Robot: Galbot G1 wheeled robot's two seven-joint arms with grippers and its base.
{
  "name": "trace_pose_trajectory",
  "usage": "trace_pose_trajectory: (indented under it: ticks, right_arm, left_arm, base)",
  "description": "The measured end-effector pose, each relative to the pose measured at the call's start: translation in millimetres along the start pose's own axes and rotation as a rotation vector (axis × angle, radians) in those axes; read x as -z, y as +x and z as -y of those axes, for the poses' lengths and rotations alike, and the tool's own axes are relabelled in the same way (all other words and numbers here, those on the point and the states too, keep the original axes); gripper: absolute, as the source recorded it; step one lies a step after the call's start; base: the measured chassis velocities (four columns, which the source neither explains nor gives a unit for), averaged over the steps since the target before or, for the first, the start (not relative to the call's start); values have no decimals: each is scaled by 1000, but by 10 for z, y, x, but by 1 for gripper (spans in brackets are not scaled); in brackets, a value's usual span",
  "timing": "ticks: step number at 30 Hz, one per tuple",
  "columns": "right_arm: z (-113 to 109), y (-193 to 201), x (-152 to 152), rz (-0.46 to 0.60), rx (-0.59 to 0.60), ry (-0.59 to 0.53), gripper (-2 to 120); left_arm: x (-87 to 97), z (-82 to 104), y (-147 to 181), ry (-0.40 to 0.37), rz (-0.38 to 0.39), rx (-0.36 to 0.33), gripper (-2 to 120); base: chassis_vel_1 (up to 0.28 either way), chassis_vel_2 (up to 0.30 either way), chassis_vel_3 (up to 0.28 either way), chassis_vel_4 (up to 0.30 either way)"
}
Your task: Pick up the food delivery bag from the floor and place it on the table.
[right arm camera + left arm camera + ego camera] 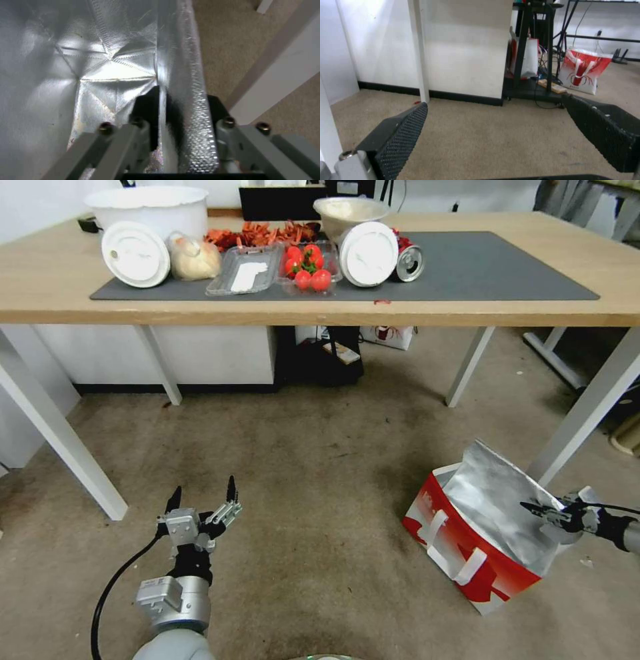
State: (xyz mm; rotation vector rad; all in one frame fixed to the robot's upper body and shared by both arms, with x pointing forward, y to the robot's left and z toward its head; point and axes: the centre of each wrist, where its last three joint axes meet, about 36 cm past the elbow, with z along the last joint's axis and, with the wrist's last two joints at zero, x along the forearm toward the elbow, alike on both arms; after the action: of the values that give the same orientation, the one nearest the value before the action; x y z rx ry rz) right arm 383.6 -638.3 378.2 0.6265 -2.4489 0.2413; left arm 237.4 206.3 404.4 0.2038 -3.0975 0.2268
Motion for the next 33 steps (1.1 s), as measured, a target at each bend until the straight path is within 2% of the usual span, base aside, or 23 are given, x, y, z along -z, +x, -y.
trace_pose_trajectory:
  ticks: [4,6,14,21,33]
  right_arm:
    - [-15,18,-30,1,-7,-11,3]
    - [-20,31,-41,2,-11,-13,0]
    - [-65,90,-70,9,-11,-26,0]
    - [-146,124,52,49,36,-29,0]
    - [-420,50,643,142,191,29,0]
  left_arm:
    - [5,1,-1,0,4,0,100]
    - [6,2,-1,0,5,0,100]
    - [1,10,13,0,6,1,100]
    - [43,-2,12,-2,17,2,100]
    - [127,-11,4,-1,38,12,100]
  base:
    - [0,0,0,0]
    - [0,0,0,0]
    - [0,0,0,0]
    - [0,0,0,0]
    - [0,0,0,0]
